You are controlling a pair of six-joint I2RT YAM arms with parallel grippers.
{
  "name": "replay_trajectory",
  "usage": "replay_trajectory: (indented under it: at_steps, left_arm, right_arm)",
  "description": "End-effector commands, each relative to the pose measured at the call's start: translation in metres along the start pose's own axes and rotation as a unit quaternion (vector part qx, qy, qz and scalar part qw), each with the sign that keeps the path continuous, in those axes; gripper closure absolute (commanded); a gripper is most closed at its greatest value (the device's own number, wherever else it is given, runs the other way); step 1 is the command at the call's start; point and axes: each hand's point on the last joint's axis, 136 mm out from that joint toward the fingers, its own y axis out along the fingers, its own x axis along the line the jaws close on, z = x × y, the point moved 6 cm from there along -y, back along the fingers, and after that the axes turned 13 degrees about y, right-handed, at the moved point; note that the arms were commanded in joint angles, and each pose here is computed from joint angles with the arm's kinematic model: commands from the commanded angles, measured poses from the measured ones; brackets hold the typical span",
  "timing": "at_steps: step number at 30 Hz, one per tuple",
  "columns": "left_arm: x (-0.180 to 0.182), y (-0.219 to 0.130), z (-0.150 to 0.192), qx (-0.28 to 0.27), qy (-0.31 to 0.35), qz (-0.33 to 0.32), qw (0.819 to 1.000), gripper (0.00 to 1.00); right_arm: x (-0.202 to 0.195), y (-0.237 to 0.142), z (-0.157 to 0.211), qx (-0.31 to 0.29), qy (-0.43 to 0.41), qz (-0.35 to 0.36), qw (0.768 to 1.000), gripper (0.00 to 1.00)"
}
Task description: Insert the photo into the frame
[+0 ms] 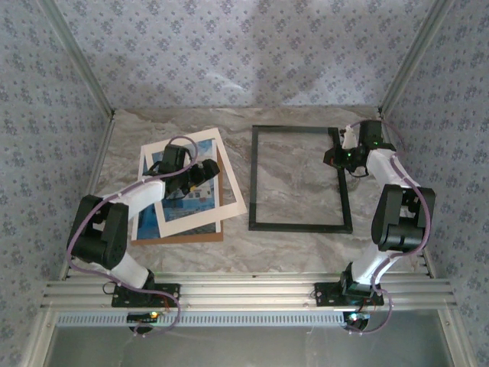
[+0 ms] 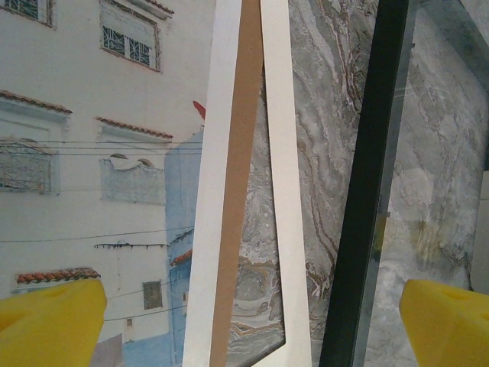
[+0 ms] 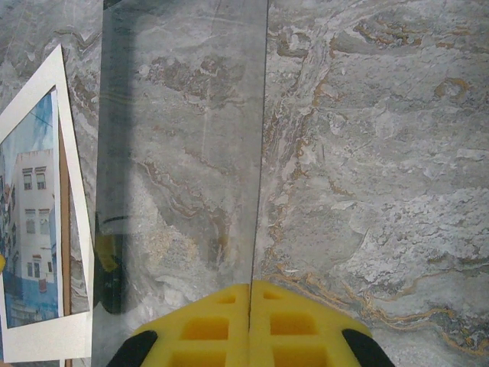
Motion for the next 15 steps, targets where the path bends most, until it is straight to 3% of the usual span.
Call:
replay_trajectory:
  at_steps: [1,15]
  left_arm:
    - [-0.0092,0.0004,-0.0041,0.004,0.013,0.013,1.0,0.02]
    - [-0.0112,0.0006,-0.0049,0.006,0.015,0.015,1.0,0.01]
  right_arm:
    - [0.002,-0.0111,-0.0028,-0.01,-0.007,0.006,1.0,1.0]
    - [0.0018,-0.0181,-0.0079,-0.015,-0.025,0.012,1.0,1.0]
